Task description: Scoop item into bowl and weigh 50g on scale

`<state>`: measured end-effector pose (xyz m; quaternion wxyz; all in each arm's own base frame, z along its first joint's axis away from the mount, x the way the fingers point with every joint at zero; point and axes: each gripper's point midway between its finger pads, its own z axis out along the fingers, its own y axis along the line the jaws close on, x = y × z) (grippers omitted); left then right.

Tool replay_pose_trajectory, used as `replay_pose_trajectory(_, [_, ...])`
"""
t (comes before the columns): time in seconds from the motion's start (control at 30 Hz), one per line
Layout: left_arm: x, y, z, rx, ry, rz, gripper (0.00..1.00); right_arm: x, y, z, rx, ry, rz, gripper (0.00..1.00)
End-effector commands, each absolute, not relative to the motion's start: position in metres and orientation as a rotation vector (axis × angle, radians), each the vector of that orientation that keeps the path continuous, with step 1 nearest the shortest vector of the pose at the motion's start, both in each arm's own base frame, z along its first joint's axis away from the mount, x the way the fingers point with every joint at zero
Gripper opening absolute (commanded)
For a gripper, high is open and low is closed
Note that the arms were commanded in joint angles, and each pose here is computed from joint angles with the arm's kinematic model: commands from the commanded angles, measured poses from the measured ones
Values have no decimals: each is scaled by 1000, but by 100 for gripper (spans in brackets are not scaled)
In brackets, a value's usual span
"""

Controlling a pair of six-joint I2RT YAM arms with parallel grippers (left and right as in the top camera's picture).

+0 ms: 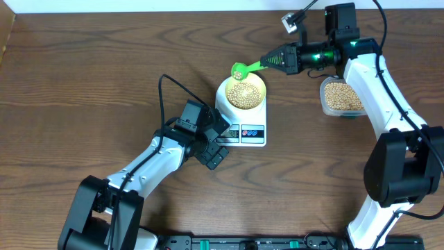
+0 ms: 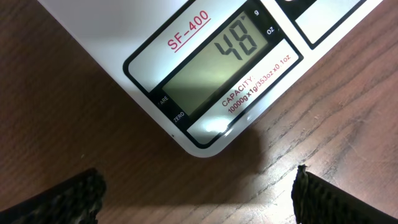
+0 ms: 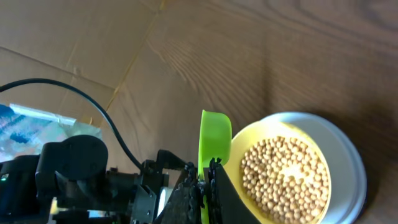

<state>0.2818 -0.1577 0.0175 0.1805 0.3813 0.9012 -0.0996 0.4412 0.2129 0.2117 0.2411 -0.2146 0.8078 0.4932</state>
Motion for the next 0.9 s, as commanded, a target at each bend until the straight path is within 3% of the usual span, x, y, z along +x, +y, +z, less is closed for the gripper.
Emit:
replay_pose_trajectory(0.0, [280, -155, 13, 1094, 2557, -271, 98, 444, 208, 224, -619, 2150, 1351, 1])
replay_pose_trajectory(0.87, [280, -155, 13, 1094, 2557, -270, 98, 452, 196, 231, -577, 2175, 1200, 1])
